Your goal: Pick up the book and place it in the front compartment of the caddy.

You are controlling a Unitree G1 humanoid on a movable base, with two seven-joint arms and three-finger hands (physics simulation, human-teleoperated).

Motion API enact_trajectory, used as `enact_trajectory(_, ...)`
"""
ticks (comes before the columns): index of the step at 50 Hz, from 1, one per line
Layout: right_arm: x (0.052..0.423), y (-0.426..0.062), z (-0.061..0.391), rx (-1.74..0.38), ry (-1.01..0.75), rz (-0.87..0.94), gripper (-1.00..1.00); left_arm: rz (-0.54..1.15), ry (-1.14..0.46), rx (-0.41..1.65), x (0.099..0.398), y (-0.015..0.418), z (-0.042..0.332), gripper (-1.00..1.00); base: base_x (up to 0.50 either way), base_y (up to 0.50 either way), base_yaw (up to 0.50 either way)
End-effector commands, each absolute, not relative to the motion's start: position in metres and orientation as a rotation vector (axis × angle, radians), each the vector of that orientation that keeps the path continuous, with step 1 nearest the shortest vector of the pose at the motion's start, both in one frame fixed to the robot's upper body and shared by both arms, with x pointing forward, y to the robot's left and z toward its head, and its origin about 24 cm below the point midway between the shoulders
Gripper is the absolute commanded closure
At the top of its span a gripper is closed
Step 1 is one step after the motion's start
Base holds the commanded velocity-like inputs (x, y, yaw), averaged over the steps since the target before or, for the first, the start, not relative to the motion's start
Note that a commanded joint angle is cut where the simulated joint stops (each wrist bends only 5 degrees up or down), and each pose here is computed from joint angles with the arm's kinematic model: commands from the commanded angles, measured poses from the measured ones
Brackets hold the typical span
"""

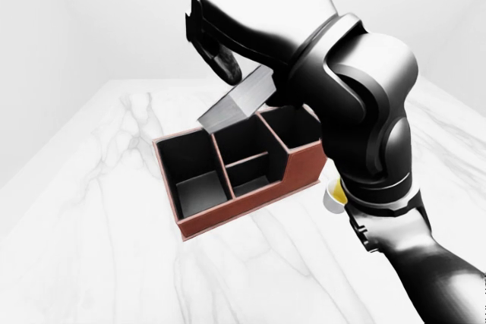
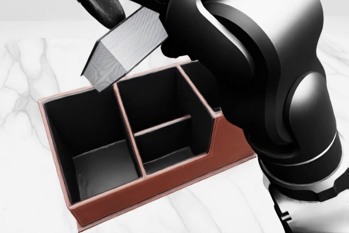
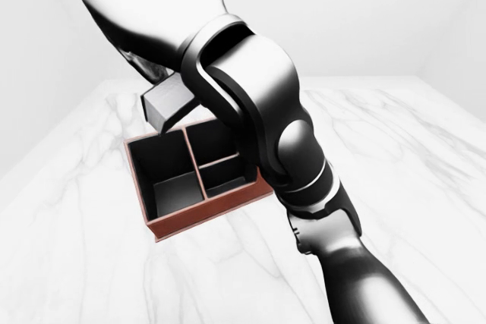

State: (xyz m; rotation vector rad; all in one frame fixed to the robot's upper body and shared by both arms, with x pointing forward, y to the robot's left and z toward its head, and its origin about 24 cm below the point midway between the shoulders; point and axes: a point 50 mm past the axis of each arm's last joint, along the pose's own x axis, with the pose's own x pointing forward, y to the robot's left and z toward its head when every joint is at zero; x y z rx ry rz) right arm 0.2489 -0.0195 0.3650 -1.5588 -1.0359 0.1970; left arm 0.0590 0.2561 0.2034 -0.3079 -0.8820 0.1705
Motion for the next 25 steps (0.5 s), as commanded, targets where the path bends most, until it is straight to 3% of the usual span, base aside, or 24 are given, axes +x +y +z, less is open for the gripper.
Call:
enact_trajectory(1, 0.271, -0.031, 0.38, -1.451, -0.906, 0.09, 1.0, 0.17, -0.886, -0.31, 0.06, 0.256, 0.204, -1.0, 0.0, 0.0, 0.0)
enact_trajectory(25, 0.296, -0.023, 0.354, -1.403, -0.735, 0.132, 1.0, 0.17, -0.879, -0.315, 0.061, 0.257, 0.202, -1.0, 0.0, 0.0, 0.0)
